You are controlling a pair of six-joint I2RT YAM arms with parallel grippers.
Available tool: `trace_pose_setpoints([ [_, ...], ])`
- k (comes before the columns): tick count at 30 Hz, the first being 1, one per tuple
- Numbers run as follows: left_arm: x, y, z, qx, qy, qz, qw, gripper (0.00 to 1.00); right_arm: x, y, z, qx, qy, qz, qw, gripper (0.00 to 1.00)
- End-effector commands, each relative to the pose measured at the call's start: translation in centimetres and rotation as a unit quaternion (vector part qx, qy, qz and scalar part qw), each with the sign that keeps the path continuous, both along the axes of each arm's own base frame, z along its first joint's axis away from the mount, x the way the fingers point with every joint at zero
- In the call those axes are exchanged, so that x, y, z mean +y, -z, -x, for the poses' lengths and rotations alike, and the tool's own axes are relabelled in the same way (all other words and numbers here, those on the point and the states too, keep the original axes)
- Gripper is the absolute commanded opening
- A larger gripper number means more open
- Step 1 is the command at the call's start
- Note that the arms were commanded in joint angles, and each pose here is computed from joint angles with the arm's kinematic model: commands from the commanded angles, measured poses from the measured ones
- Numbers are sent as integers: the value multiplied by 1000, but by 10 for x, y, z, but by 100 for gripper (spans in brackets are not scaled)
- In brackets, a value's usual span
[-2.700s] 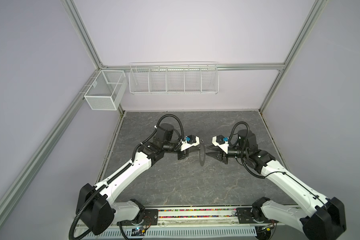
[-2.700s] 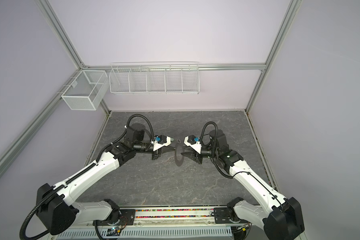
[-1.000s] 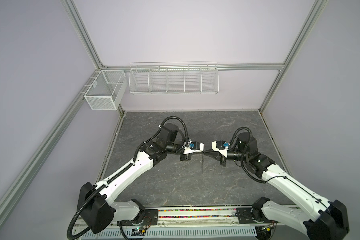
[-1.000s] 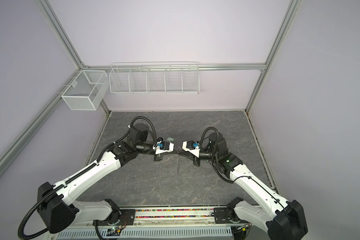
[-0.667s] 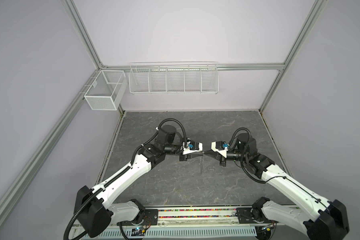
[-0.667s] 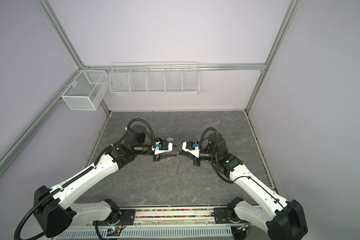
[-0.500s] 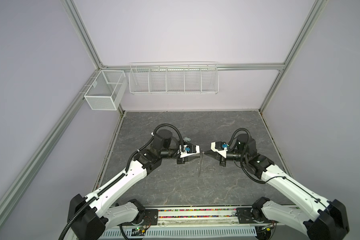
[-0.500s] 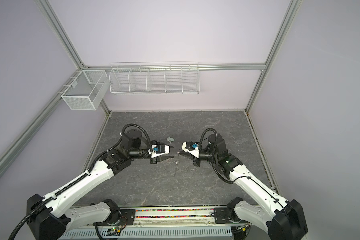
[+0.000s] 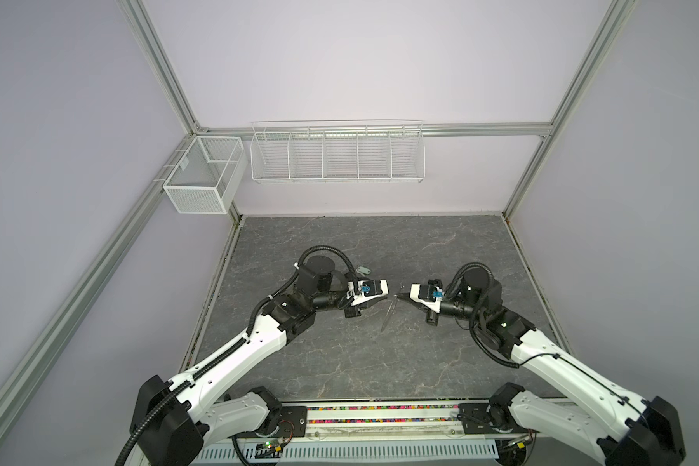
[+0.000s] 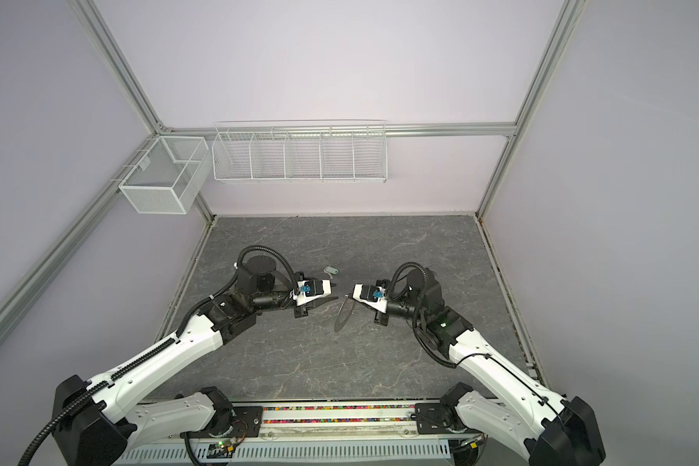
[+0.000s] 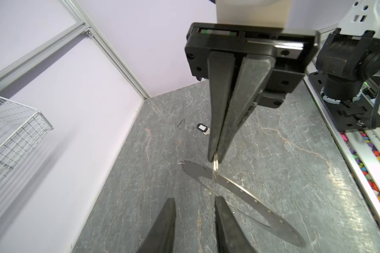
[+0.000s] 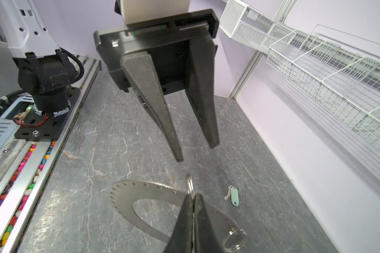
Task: Attach keys to a key ring
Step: Pick up the keyring from the center of the table.
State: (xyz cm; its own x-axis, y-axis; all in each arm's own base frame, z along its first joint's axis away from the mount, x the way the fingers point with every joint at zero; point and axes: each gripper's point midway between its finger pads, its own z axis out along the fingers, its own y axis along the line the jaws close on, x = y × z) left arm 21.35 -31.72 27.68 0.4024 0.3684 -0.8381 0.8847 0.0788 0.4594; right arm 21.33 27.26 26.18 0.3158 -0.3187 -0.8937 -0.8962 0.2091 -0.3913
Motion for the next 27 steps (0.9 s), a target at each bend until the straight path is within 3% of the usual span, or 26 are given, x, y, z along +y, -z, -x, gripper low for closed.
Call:
trace_pose_setpoints([
  [1, -3, 1, 1, -22, 1, 3, 1000, 30, -2, -7, -2, -93, 19, 7, 995, 7],
  [11, 3, 11, 7, -60, -1, -7, 998, 28, -6, -9, -2, -202, 54, 32, 977, 7],
  [27, -12, 8, 4, -119, -18, -19, 993, 23, -3, 0, -1, -193, 47, 46, 979, 7],
])
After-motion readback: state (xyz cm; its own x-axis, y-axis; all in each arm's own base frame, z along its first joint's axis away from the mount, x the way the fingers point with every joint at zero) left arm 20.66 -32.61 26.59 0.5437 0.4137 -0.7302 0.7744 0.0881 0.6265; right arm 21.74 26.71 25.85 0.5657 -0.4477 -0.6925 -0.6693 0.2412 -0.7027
